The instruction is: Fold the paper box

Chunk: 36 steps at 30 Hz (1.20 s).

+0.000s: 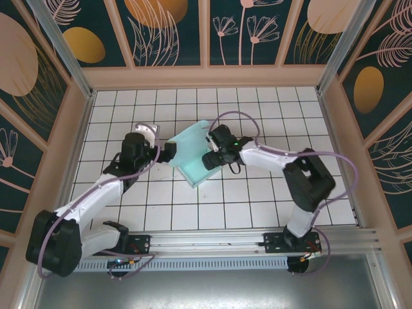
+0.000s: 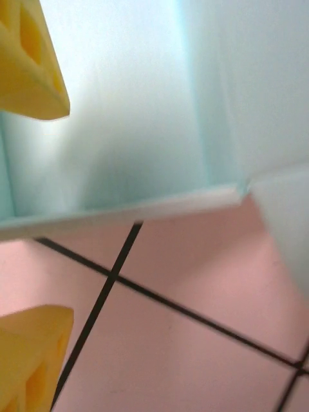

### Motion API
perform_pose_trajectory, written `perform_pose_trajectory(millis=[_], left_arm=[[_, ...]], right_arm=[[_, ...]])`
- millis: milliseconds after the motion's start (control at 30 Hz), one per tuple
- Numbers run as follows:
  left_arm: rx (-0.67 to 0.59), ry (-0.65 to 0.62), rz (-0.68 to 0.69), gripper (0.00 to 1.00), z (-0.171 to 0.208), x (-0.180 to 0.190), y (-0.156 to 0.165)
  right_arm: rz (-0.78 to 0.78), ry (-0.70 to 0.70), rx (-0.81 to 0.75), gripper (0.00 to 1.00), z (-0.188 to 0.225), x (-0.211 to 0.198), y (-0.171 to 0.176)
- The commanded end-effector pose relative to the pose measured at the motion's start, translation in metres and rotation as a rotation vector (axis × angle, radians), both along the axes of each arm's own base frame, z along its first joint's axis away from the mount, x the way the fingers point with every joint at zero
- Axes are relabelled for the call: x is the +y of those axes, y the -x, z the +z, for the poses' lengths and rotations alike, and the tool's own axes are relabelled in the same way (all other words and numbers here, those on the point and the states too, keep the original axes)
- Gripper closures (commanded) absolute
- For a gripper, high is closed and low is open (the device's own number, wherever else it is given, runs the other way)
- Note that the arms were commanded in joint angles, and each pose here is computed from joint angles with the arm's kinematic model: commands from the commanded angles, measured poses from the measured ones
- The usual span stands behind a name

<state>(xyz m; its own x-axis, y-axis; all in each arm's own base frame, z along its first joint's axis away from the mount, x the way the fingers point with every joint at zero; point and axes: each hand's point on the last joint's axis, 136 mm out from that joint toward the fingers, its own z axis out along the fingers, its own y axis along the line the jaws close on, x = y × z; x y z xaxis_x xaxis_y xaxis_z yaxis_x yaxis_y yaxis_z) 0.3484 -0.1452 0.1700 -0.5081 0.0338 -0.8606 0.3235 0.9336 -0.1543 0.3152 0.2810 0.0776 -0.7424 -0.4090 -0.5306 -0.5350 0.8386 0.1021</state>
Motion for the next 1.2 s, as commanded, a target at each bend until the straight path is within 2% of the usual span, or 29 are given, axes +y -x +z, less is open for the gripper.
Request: perform_pose_trajectory(millis=[0,67,167,333,400,467,533,733,867,1000,1067,1133,1167], left_arm=[[0.098,-0.068,-0.006,0.01,0.003,0.001,-0.004],[0.133,-0.022,-0.042,0.01,0.016,-0.01,-0.005],[0.221,-0.002,-0.104,0.02,0.015,-0.023,0.001],[0.354,-0.124,-0.106,0.02,0.0,-0.012,0.01],[0.408,-0.169,-0.106,0.05,-0.009,-0.007,0.014],[0.452,-0.181,-0.128,0.12,-0.015,-0.009,0.019],[0.485,-0.203,-0.13,0.26,-0.023,-0.006,0.023],[0.52,-0.211,-0.164,0.48,-0.045,-0.007,0.031],[0.536,-0.21,-0.181,0.59,-0.056,-0.01,0.032],[0.551,-0.21,-0.193,0.63,-0.063,-0.012,0.032],[0.549,-0.209,-0.195,0.74,-0.063,-0.013,0.031],[0.544,-0.211,-0.198,0.89,-0.063,-0.013,0.03],[0.543,-0.211,-0.201,0.92,-0.063,-0.013,0.031]], right_arm=[[0.083,-0.201,-0.087,0.16,0.039,0.013,0.0],[0.096,-0.243,-0.101,0.15,0.047,0.007,0.005],[0.087,-0.314,-0.112,0.15,0.058,-0.004,0.005],[0.067,-0.391,-0.131,0.15,0.065,-0.018,0.003],[0.064,-0.395,-0.127,0.15,0.062,-0.02,0.003],[0.056,-0.388,-0.126,0.15,0.059,-0.022,0.003],[0.038,-0.381,-0.127,0.15,0.056,-0.026,0.002],[-0.002,-0.387,-0.126,0.15,0.054,-0.039,-0.002],[-0.009,-0.386,-0.119,0.15,0.052,-0.039,-0.003],[-0.026,-0.376,-0.119,0.15,0.05,-0.041,-0.006],[-0.032,-0.368,-0.121,0.15,0.049,-0.042,-0.006],[-0.034,-0.365,-0.124,0.15,0.05,-0.043,-0.007],[-0.035,-0.363,-0.125,0.15,0.05,-0.043,-0.006]])
